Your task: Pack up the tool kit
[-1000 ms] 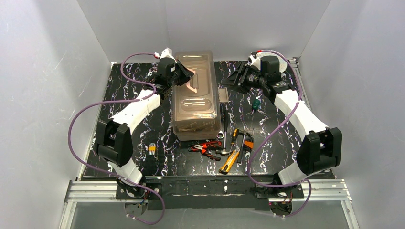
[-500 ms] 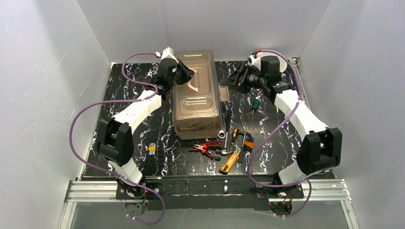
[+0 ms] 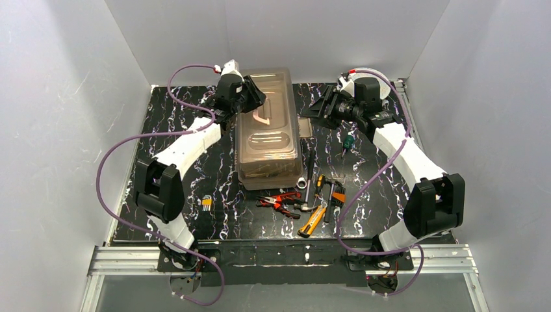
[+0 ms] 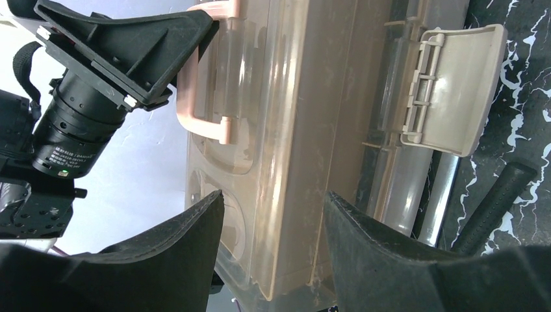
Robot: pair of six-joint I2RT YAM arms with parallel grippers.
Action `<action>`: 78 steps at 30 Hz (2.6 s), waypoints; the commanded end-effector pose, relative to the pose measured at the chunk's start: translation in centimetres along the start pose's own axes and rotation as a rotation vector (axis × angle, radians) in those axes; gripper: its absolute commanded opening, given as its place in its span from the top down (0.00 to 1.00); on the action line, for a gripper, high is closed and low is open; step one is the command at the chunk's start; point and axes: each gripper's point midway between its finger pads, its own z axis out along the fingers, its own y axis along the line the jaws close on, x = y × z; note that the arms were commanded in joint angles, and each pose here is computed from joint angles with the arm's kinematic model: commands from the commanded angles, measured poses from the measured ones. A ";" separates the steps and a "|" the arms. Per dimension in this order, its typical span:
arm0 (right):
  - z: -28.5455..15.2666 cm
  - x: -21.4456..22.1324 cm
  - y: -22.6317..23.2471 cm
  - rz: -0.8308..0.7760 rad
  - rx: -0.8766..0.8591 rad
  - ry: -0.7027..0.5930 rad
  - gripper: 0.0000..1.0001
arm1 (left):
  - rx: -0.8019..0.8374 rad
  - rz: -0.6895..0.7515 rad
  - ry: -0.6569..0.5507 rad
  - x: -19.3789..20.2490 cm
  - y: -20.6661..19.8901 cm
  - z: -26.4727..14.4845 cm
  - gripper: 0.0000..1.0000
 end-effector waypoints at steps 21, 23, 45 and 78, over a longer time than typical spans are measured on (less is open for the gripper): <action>-1.1 -0.3 1.4 -0.048 -0.046 -0.027 0.36 | -0.034 -0.043 0.162 1.8 1.7 -4.6 0.90; -1.1 -0.3 1.4 -0.047 -0.046 -0.027 0.36 | -0.030 -0.051 0.156 1.7 1.6 -4.2 0.98; -0.6 -0.5 1.1 -0.042 -0.040 -0.021 0.37 | -0.003 -0.180 0.119 3.3 1.2 -2.6 1.00; 4.0 4.0 0.0 -0.080 0.011 0.121 0.35 | -0.093 -0.035 -0.044 2.3 2.2 -3.4 1.00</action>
